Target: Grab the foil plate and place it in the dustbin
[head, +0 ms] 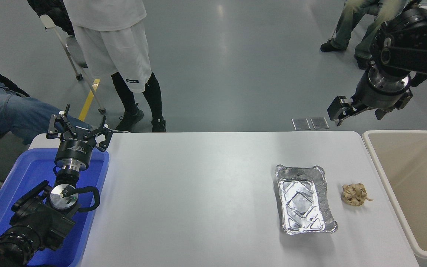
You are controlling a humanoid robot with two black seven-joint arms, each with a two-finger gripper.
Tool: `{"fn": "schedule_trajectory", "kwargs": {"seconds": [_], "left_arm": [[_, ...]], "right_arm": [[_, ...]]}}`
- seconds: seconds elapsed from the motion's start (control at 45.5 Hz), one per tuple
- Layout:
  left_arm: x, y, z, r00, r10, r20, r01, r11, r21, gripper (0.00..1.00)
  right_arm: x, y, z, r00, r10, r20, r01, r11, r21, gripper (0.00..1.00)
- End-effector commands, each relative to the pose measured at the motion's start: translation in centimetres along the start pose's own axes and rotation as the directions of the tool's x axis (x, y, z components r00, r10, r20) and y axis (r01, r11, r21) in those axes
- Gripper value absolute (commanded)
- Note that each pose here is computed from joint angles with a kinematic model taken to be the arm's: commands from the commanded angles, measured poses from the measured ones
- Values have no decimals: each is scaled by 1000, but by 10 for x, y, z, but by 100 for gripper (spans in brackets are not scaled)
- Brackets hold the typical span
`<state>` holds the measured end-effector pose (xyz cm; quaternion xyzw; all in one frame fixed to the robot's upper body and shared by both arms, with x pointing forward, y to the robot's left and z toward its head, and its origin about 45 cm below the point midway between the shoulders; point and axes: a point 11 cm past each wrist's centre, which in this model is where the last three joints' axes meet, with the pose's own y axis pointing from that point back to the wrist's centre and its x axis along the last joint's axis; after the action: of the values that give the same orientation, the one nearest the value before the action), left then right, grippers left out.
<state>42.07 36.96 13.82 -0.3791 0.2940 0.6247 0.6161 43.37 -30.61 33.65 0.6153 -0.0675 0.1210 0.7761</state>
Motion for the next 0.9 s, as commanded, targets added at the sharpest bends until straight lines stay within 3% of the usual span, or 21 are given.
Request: {"fn": "schedule_trajectory", "kwargs": {"seconds": [0.0,0.484,0.769,0.879], "left_arm": [[0,0,0,1000,0,0,0,1000,0,99],[0,0,0,1000,0,0,0,1000,0,99],[0,0,0,1000,0,0,0,1000,0,99],[0,0,0,1000,0,0,0,1000,0,99]], "right_arm": [[-2,-4,-3,1000,-9,-7,9,1000,0,100],[-27,-37,-13,993,-109,38,107,993,53,100],[-71,-89,-11,969,-243,56,238,968,74,100],[-89,-122,-18,974,-211,86,201,974,105,100]]}}
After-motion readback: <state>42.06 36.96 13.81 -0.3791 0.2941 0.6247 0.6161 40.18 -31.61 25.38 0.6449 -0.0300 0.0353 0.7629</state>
